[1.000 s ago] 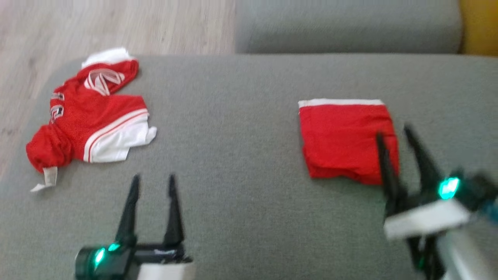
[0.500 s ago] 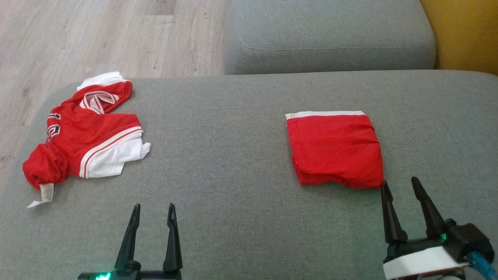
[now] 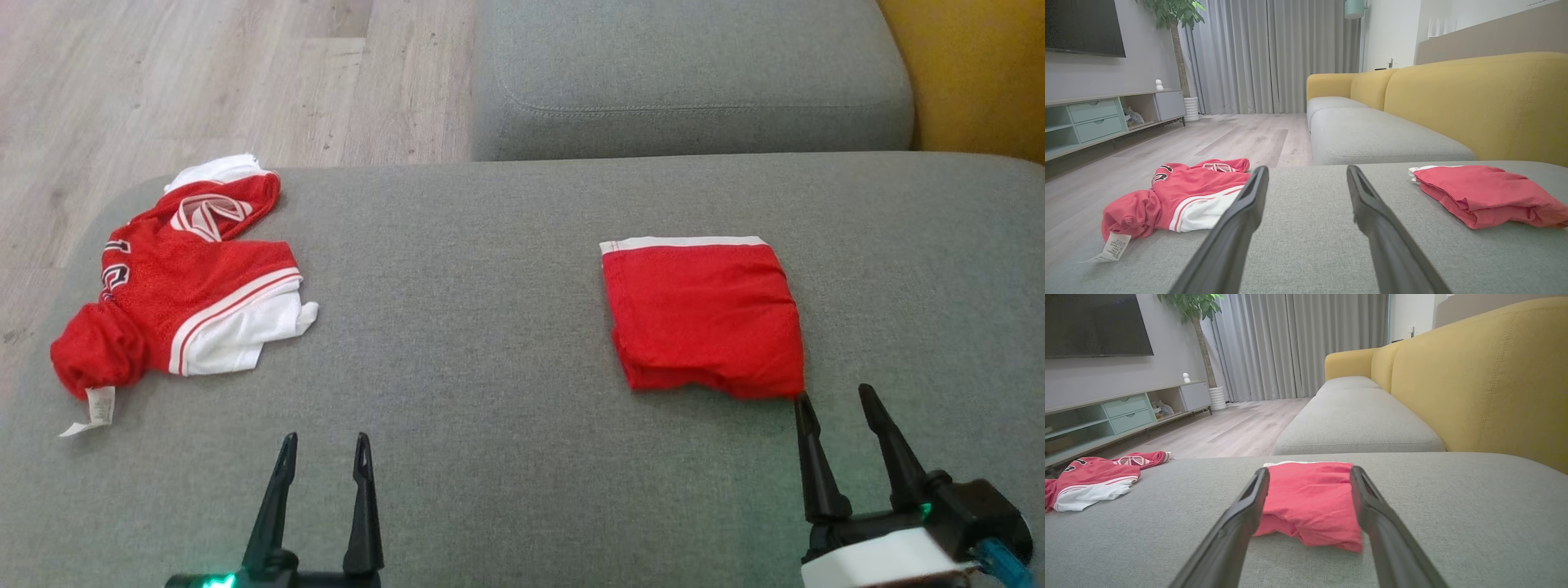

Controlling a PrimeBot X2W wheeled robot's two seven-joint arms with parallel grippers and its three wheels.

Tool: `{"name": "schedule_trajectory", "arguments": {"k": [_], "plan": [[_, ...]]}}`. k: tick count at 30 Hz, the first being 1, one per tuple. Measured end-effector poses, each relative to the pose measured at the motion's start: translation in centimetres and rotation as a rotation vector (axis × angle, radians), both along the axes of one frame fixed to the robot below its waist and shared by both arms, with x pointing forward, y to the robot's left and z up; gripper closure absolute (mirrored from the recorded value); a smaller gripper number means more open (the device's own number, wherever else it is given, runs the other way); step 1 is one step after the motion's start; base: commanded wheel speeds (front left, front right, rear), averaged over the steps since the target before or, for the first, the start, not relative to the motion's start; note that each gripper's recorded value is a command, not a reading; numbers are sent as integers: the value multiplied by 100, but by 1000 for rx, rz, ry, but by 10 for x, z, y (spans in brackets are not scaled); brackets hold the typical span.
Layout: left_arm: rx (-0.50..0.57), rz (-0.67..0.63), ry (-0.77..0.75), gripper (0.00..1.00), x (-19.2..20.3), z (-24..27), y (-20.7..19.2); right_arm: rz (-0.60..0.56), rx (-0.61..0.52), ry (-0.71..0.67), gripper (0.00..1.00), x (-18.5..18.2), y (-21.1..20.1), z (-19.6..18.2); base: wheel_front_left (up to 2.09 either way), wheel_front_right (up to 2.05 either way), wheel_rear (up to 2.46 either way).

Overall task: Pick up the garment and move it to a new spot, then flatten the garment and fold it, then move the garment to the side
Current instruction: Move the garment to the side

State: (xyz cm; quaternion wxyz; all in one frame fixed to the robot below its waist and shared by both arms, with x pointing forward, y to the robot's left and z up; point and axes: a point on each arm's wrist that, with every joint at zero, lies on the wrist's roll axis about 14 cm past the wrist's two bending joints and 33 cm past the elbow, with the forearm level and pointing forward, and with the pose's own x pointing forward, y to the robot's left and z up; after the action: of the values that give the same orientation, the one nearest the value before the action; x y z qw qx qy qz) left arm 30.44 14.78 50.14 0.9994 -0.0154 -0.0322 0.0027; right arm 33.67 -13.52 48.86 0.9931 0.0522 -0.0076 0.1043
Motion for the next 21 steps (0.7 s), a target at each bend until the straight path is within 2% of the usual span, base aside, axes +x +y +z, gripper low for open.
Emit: {"name": "schedule_trajectory", "arguments": {"k": [16,21], "plan": [[38,-45,10,0,4,-3,-10,35,-10,48,0,-2,6,-15,0,0,0],[49,-56,13,0,14,-3,-15,19,-35,67,0,16,-3,-22,0,0,0]]}}
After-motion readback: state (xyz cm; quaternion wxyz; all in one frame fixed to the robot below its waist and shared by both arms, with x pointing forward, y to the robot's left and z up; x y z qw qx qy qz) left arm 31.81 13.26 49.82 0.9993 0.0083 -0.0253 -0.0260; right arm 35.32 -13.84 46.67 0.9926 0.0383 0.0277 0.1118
